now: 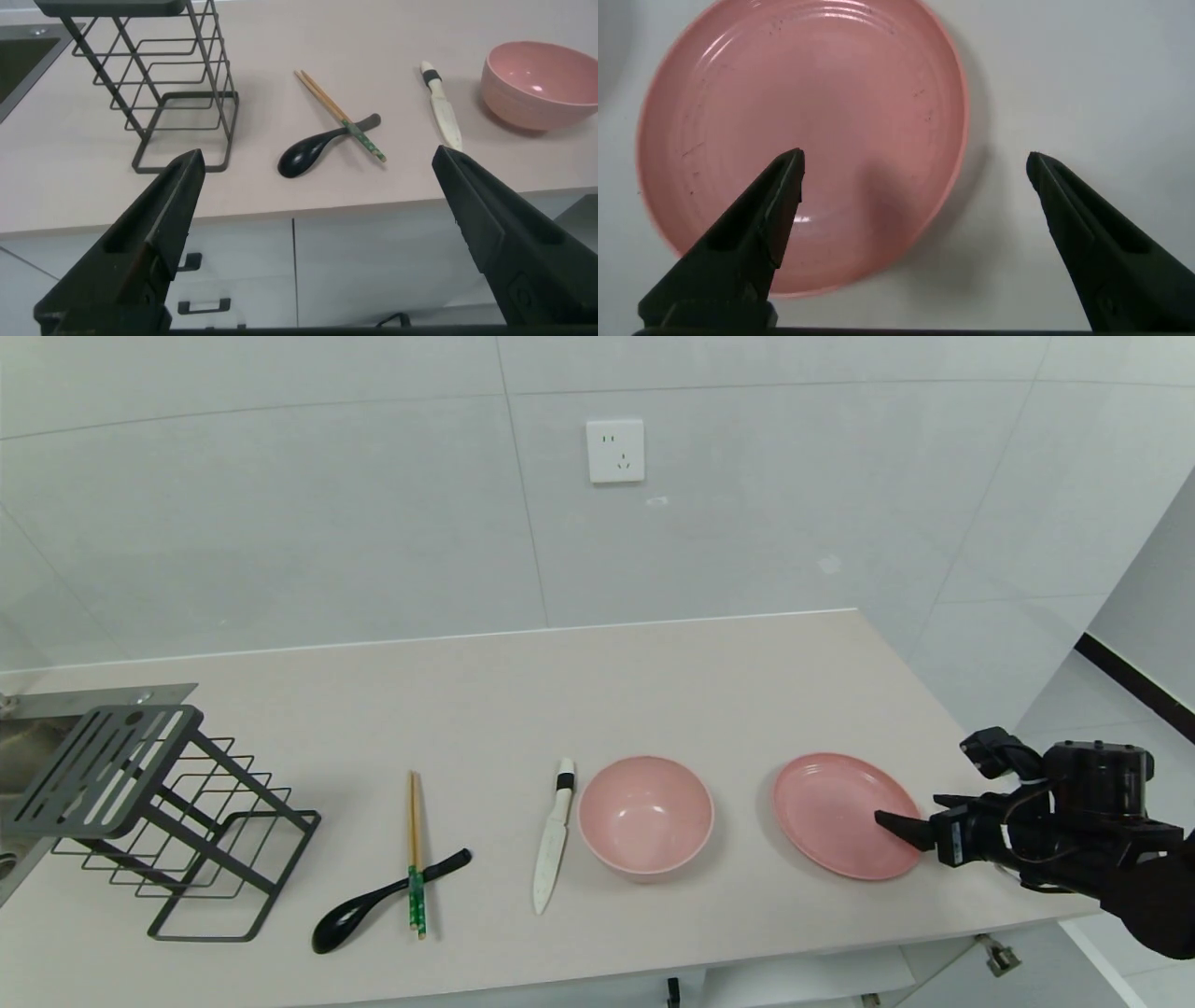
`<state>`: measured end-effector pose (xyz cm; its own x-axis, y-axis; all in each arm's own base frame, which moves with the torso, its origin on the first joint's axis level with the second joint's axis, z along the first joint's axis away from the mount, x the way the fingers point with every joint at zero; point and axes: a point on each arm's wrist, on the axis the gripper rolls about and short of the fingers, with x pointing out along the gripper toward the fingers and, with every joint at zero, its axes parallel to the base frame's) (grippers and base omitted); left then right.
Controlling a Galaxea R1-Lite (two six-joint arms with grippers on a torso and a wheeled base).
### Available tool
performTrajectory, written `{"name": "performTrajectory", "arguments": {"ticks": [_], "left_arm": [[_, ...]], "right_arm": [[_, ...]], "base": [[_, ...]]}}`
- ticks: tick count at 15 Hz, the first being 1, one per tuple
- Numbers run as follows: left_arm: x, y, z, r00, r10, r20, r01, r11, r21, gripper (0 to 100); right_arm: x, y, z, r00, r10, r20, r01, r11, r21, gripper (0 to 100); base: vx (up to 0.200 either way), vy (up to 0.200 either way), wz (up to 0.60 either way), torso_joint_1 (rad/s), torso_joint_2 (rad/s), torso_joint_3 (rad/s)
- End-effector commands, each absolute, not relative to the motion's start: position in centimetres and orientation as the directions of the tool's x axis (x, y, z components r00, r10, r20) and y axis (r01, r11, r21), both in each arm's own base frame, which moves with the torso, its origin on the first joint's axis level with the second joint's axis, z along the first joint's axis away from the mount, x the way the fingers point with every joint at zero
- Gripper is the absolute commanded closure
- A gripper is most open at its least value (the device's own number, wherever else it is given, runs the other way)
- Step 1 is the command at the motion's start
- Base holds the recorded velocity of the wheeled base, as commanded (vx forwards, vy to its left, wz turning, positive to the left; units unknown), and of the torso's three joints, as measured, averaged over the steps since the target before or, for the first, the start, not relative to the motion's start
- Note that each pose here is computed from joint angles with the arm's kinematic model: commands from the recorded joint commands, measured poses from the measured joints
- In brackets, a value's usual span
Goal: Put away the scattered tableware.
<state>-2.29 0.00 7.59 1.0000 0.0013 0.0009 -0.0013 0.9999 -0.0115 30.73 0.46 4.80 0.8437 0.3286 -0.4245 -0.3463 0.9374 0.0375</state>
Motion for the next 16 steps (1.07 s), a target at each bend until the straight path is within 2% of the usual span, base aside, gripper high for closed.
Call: {"name": "performTrajectory", "arguments": {"ticks": [1, 5, 10, 11, 16], "left_arm": [[-2.3, 0.0, 7.6, 1.0, 0.002, 0.0, -0.002, 1.0, -0.012, 0], [-2.3, 0.0, 7.6, 1.0, 0.002, 0.002, -0.002, 1.0, -0.012, 0], [-2.3, 0.0, 7.6, 1.0, 0.002, 0.002, -0.002, 1.0, -0.012, 0], [-2.3, 0.0, 7.6, 1.0, 0.002, 0.002, -0.002, 1.0, -0.012, 0], [-2.3, 0.0, 7.6, 1.0, 0.002, 0.002, -0.002, 1.0, -0.014, 0]], "right_arm": [[32.1, 1.2, 3.6, 0.836, 0.347, -0.426, -0.367, 0.929, 0.038, 0], [32.7, 3.0, 2.9, 0.813, 0.392, -0.43, -0.416, 0.908, 0.043, 0], [32.5, 3.2, 2.7, 0.807, 0.397, -0.436, -0.42, 0.906, 0.048, 0], [32.5, 3.2, 2.5, 0.805, 0.396, -0.443, -0.419, 0.907, 0.05, 100], [32.4, 1.5, 0.8, 0.803, 0.33, -0.496, -0.349, 0.935, 0.057, 100]], "base": [[0.0, 0.0, 0.0, 0.0, 0.0, 0.0], [0.0, 0.0, 0.0, 0.0, 0.0, 0.0], [0.0, 0.0, 0.0, 0.0, 0.0, 0.0], [0.0, 0.0, 0.0, 0.0, 0.0, 0.0], [0.0, 0.0, 0.0, 0.0, 0.0, 0.0]]}}
